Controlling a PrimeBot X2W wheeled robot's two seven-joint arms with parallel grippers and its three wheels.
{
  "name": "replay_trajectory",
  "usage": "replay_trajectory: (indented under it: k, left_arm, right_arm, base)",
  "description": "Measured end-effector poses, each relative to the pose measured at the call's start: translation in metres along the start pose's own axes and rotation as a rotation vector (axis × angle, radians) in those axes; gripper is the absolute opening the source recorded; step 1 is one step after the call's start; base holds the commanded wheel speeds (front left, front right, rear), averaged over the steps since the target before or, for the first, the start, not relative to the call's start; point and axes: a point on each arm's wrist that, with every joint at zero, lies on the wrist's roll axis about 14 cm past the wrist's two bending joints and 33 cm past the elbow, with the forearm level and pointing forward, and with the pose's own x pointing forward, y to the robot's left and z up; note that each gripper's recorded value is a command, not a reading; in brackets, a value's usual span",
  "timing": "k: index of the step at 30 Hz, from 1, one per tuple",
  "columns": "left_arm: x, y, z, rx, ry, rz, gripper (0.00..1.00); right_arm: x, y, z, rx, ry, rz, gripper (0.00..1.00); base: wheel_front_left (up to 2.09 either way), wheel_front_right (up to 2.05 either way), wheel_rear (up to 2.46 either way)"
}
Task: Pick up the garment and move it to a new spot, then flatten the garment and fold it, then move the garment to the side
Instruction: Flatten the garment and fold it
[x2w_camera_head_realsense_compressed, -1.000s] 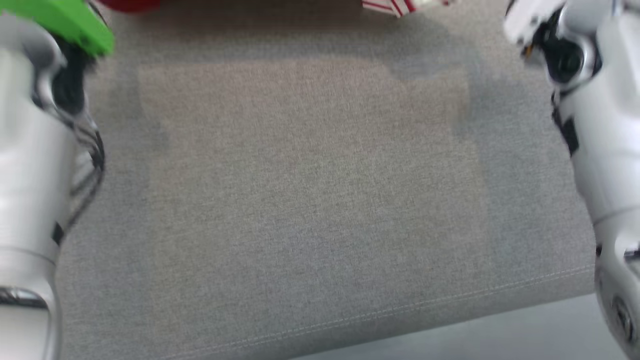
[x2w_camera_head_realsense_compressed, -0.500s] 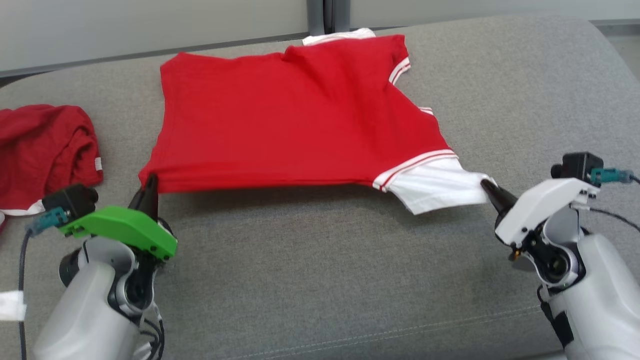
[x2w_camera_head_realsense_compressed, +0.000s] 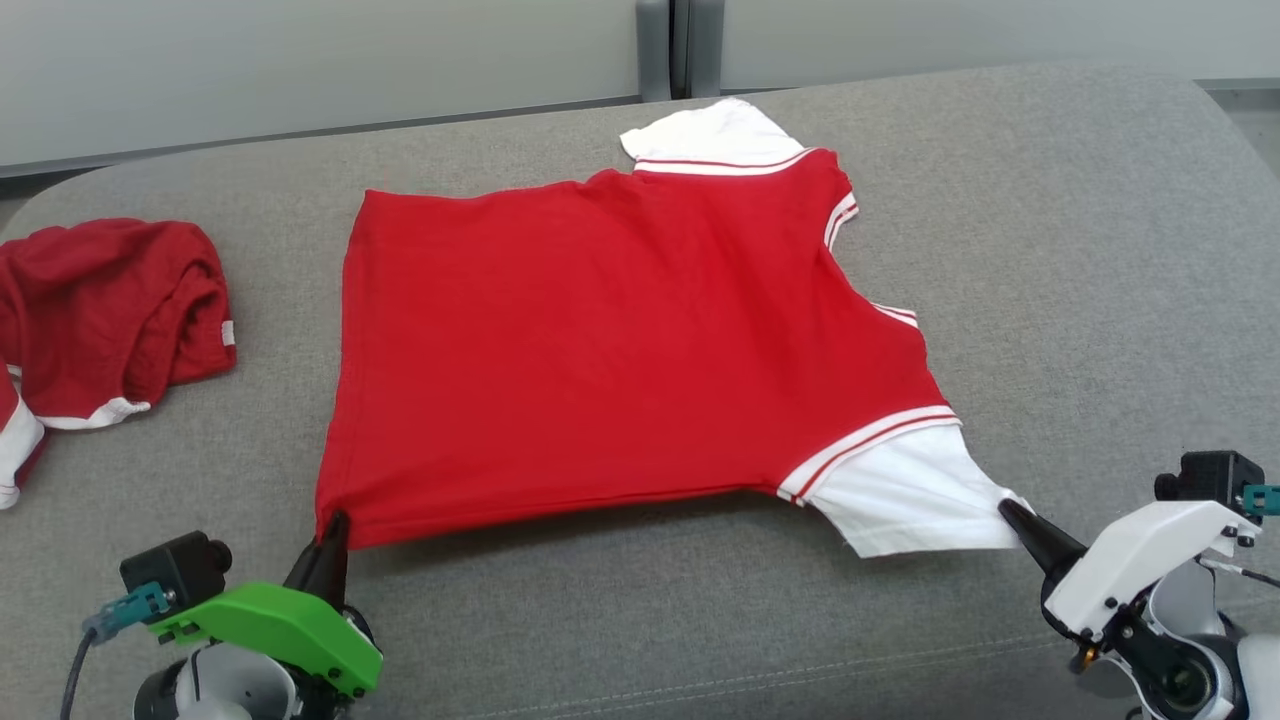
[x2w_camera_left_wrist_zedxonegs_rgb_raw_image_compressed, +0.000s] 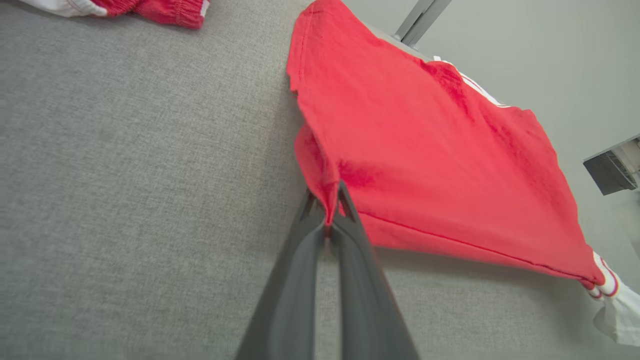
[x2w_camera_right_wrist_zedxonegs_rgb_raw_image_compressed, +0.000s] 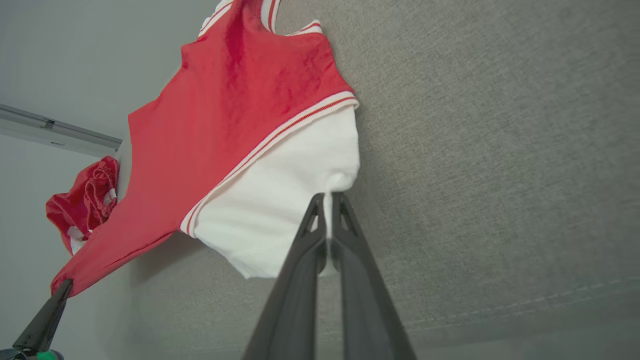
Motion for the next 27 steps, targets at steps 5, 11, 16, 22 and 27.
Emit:
replay_trajectory:
  k: [5,11,16,22,27]
  left_arm:
    - [-0.015,0.002,-0.016,0.006,0.050,0.009,0.00]
    - [-0.029,0.013,-0.034,-0.002,0.108,0.046,0.00]
    - [-0.039,0.015,-0.046,-0.004,0.138,0.054,0.00]
    - [-0.046,0.016,-0.044,-0.008,0.137,0.068,0.00]
    - [-0.047,0.014,-0.043,-0.010,0.137,0.078,0.00]
  right_arm:
    - [-0.020,-0.016,-0.021,0.015,0.072,-0.052,0.00]
    - [-0.038,-0.026,-0.031,0.056,0.094,-0.069,0.00]
    - [-0.045,-0.028,-0.039,0.074,0.109,-0.071,0.00]
    - [-0.042,-0.024,-0.038,0.074,0.098,-0.057,0.00]
    - [-0.034,-0.016,-0.030,0.062,0.082,-0.033,0.00]
  base:
    - [0.00,0.00,0.00]
    - [0.00,0.00,0.00]
    - [0.00,0.00,0.00]
    - [0.00,0.00,0.00]
    - [0.00,0.00,0.00]
